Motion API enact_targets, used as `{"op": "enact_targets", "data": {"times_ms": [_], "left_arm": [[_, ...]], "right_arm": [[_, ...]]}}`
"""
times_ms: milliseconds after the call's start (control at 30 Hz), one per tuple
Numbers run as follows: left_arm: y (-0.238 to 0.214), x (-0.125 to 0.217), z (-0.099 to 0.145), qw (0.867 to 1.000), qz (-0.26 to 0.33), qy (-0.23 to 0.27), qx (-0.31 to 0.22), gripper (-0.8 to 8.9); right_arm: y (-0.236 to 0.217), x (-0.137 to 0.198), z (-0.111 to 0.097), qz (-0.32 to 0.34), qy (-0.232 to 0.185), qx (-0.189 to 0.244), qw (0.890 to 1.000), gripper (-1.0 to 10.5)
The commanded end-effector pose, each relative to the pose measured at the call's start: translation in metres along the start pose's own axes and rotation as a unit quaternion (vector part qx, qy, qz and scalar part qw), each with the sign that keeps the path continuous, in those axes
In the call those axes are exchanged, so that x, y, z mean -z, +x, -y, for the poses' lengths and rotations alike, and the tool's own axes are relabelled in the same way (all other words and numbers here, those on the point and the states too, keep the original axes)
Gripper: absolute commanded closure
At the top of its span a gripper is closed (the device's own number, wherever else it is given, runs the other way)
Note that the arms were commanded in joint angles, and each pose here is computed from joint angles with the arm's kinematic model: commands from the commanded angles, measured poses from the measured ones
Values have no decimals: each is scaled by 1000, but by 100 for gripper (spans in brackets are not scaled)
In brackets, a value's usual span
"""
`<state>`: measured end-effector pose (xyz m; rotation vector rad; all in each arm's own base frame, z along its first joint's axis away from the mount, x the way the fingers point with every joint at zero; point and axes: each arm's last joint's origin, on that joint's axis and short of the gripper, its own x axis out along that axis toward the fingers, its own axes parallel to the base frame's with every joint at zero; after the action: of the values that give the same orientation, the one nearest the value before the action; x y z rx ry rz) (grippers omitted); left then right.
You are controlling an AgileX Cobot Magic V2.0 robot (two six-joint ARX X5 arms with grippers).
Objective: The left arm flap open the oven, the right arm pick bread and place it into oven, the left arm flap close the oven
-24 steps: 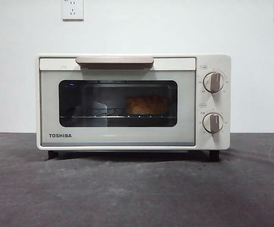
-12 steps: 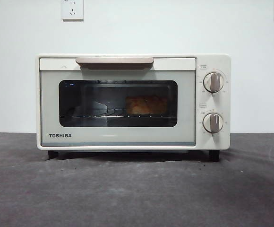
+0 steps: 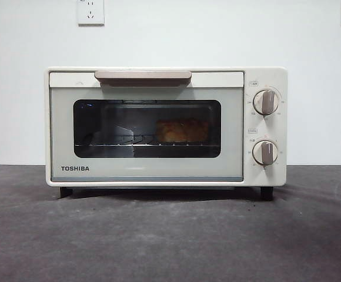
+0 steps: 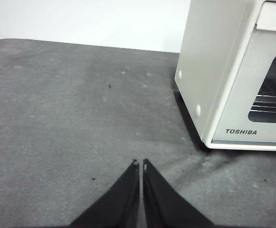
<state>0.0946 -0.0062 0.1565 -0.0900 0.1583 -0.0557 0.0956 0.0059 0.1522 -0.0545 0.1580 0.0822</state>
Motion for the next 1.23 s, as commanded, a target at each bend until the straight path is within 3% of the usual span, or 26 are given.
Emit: {"op": "enact_targets", "data": {"times_ms": [33, 1233], "left_arm": [[2, 7, -1, 1000, -12, 3, -3, 794], [2, 7, -1, 1000, -12, 3, -3, 794]], "right_arm": [[1, 3, 0, -5, 0, 3, 1000, 940], [1, 1, 1, 6, 0, 3, 1000, 940]]}}
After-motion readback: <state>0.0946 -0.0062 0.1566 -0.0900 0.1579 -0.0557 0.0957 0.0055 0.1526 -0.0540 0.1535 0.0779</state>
